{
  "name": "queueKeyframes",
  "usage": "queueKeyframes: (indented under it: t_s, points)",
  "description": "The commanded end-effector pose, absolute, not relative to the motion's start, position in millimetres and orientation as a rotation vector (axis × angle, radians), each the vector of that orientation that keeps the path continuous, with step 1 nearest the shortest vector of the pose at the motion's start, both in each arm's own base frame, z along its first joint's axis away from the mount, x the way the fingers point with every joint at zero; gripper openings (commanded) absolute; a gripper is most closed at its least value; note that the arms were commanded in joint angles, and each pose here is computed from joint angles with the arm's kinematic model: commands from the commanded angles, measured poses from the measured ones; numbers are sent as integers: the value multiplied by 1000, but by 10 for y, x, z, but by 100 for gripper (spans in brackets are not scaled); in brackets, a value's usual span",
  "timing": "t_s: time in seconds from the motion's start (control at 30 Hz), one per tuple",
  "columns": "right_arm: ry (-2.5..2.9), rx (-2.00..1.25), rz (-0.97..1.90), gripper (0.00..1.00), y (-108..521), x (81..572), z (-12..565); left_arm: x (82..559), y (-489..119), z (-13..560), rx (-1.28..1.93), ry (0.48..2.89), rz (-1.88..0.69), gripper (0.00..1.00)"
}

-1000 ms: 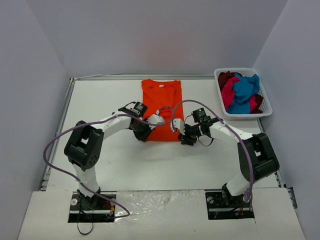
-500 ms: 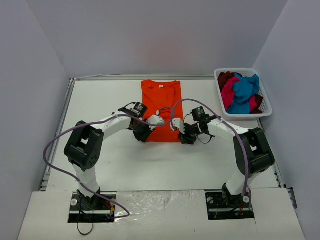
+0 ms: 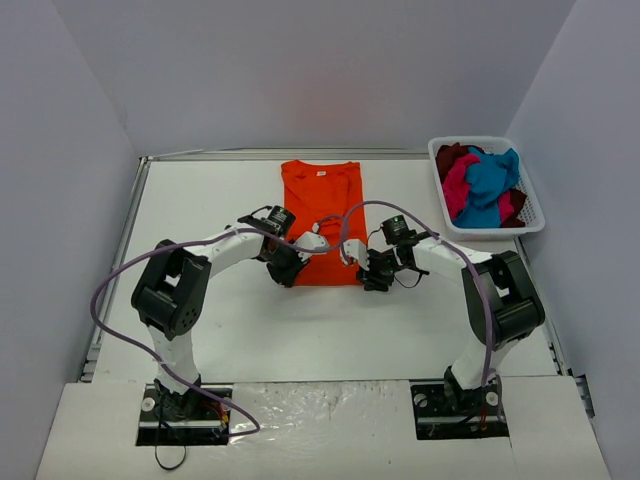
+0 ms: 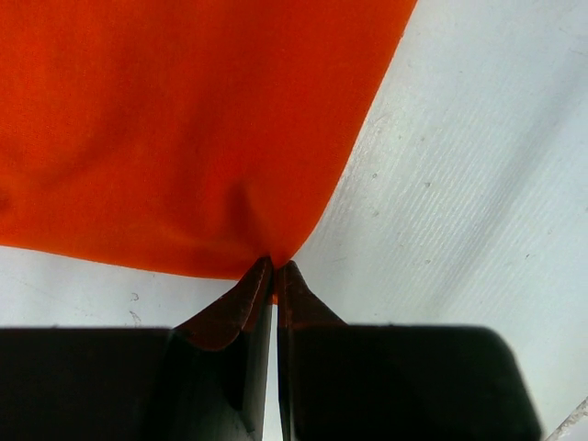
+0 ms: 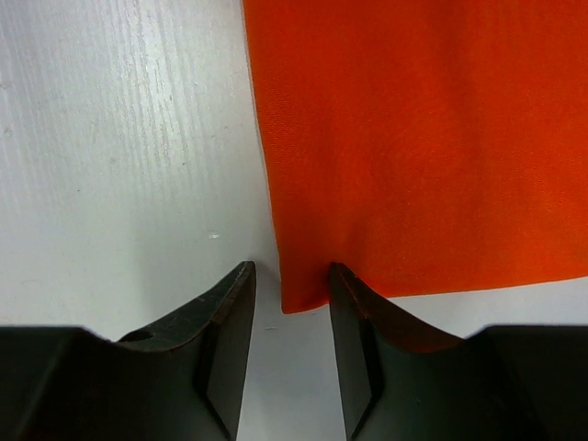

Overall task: Fold and stack the t-shirts
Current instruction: Grab one side of the 2/3 rectangular tshirt with both arms, then fold the long partially folded tshirt into a neat square

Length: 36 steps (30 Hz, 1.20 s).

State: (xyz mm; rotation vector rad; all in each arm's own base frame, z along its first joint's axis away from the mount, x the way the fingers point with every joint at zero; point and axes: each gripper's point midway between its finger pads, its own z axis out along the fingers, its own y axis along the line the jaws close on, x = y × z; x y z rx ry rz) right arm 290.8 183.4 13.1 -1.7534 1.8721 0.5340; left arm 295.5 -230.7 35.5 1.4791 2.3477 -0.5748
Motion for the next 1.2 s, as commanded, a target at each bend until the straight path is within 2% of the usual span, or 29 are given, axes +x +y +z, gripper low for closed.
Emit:
queueKeyframes:
  t_s: [0.0,0.1,0.2,0.3,0.33,0.7,0.93,1.17]
  points:
    - [1906,-1786,516,34,1792,2848,22,2978,-2358,488,1477,2327,-622,2]
    - [1930,-1793,495,31,1777,2822,-46,2981,-2358,481,1476,2326,-630,2]
    - [1952,-1795,462,24,1762,2845,-102,2980,-2365,478,1476,2324,-640,2]
    - [1973,-1791,457,2,1755,2844,-129,2973,-2376,487,1475,2323,-651,2]
    - [1975,-1786,456,0,1754,2853,-120,2974,-2377,492,1474,2321,-651,2]
    - [1952,-1810,498,0,1785,2652,275,2888,-2322,756,1508,2284,-668,3]
    - [1901,-1821,532,0,1800,2378,683,2510,-2240,1039,1589,2235,-777,2]
    - [1869,-1828,588,0,1773,2072,1044,1925,-2196,1392,1717,2116,-1031,2]
